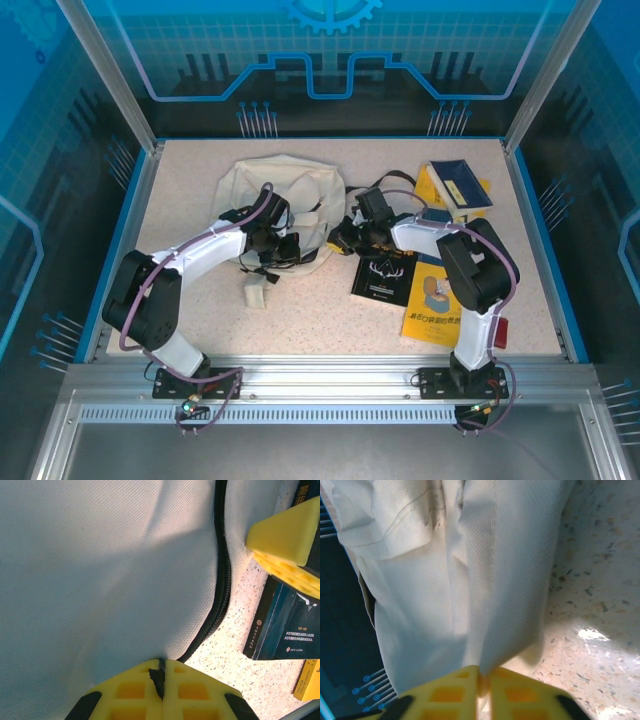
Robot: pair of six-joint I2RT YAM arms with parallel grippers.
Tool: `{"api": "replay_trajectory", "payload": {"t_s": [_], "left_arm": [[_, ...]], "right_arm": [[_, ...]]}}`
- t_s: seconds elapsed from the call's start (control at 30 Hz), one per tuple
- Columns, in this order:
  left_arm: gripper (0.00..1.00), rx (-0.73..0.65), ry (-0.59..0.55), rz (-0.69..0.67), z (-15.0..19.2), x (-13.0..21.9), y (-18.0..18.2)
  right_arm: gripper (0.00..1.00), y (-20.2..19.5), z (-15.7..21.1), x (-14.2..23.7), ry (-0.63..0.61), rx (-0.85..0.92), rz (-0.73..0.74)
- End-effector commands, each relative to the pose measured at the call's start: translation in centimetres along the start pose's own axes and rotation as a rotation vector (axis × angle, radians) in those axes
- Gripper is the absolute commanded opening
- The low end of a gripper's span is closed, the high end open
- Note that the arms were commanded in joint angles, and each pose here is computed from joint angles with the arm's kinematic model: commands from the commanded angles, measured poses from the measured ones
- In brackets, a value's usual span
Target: Pack the student bag
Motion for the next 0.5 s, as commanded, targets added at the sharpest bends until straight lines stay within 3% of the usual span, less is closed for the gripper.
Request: {"api": "replay_trajectory", "payload": {"t_s": [0.0,0.33,0.47], "left_arm": [[0.00,-0.009,-0.016,-0.008,-0.7,1.0,-0.4],[0.00,-0.057,-0.003,-0.173,0.4,2.6,2.2],[0.00,-0.076,-0.003,-0.249,0.9,2.7,3.8]], "right_arm": [[0.02,-1.3,-1.6,0.0,-0.061,0.012,0.050],[0.00,-0.9,-7.5,2.4,-0.233,0.108,0.156],[0.00,-0.5,-10.3,2.4,-0.246,0.132,0.172]]}}
Point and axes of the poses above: each hand's point on the last joint's axis, 136 mm out from that joint toward the fingers, its own x axis back along the fingers, its own y axis along the line the jaws close on, z = x × y, the point moved 1 cm from there along x, back along the fingers, and after that the axes turned 8 degrees about -x, right-handed, at the moved point
